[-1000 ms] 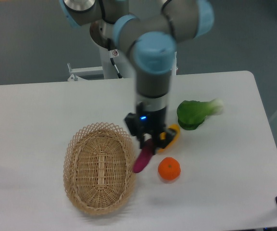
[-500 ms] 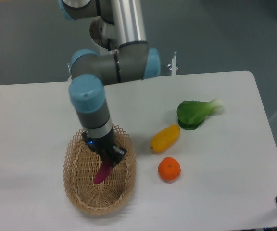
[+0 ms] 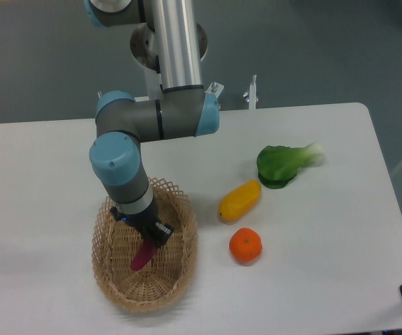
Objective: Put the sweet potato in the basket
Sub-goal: 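Lower the sweet potato into the basket and open the gripper, then raise the open gripper up and away from the basket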
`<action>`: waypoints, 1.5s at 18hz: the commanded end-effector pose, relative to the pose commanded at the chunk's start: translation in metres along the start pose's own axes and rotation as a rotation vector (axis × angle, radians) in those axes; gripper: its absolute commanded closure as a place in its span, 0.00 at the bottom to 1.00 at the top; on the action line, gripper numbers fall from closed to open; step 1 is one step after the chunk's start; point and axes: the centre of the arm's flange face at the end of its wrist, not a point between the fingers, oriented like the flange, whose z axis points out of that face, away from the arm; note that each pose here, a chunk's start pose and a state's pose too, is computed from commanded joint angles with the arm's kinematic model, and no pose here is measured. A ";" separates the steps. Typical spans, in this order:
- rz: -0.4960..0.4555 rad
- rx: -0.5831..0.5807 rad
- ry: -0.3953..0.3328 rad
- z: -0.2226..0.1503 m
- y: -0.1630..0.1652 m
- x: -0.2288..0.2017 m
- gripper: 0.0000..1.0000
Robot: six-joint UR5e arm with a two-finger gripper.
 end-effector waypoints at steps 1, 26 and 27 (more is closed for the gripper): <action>0.000 0.000 0.000 0.000 0.000 0.000 0.65; 0.044 0.003 -0.192 -0.175 0.105 -0.168 0.00; 0.094 -0.004 -0.181 -0.181 0.122 -0.178 0.00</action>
